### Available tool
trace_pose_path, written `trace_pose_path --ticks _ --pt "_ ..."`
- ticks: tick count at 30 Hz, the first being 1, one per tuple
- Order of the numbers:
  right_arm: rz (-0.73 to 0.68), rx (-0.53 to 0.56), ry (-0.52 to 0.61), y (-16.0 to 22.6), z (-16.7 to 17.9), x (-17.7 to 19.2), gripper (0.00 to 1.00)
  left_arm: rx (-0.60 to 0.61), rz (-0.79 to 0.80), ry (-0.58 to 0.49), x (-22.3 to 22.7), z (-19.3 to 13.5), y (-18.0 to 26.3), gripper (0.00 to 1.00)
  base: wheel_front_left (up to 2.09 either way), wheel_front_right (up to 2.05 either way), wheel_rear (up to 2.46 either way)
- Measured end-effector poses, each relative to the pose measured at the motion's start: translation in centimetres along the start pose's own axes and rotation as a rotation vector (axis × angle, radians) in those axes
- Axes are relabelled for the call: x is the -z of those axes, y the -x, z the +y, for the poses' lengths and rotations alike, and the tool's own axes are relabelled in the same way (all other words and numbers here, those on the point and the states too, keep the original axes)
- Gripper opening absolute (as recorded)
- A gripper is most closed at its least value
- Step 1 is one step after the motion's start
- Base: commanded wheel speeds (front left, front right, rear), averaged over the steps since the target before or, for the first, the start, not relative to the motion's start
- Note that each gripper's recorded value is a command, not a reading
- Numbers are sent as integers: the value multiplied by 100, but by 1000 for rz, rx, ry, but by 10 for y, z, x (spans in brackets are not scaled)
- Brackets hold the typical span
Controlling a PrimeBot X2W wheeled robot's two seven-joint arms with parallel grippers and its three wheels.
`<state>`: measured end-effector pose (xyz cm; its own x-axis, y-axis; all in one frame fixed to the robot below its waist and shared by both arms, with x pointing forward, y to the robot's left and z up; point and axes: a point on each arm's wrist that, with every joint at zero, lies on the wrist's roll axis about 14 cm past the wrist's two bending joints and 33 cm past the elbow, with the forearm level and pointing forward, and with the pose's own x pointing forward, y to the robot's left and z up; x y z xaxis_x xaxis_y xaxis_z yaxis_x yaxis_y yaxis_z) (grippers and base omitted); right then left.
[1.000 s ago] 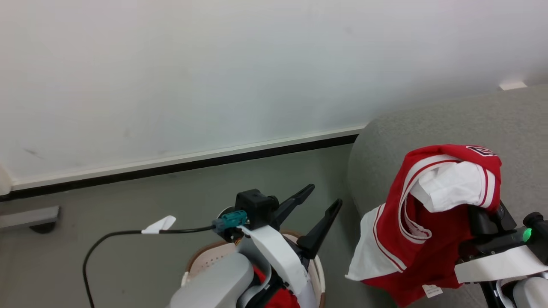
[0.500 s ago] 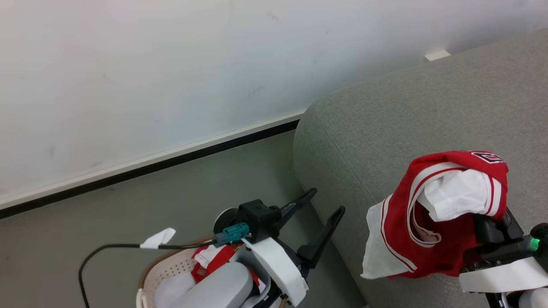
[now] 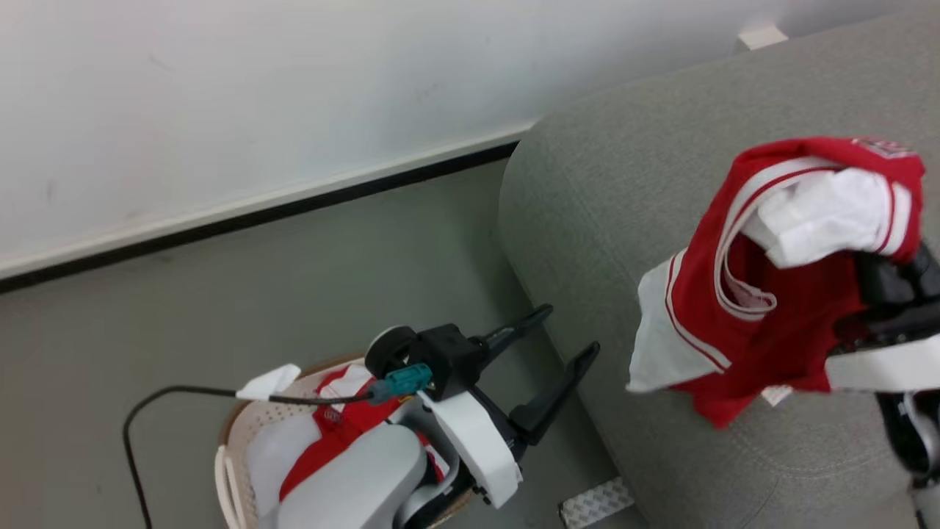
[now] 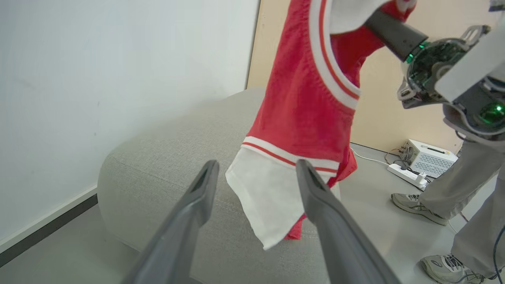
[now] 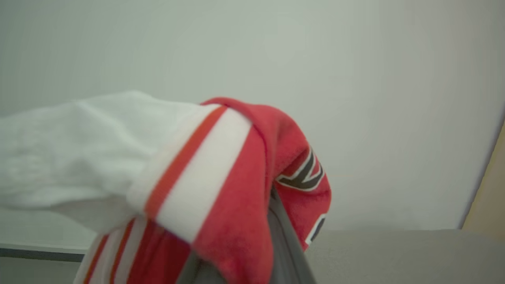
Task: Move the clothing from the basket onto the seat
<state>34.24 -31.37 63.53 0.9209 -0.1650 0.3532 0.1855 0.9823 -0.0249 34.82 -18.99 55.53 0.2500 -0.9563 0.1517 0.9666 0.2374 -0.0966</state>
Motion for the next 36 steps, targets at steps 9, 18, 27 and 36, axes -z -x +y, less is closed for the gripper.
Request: trace_pose_path --ticks 9,18,27,36 --pt "-49 2 90 -100 -13 -3 0 -60 44 19 31 72 22 100 0 0 0" --pt "52 88 105 -180 -47 55 0 -147 86 92 76 125 57 100 0 0 0" --pt "324 187 282 -195 -97 145 0 -250 127 147 111 159 92 100 0 0 0" --pt "909 225 385 -106 -109 257 0 -272 112 170 105 159 94 100 0 0 0"
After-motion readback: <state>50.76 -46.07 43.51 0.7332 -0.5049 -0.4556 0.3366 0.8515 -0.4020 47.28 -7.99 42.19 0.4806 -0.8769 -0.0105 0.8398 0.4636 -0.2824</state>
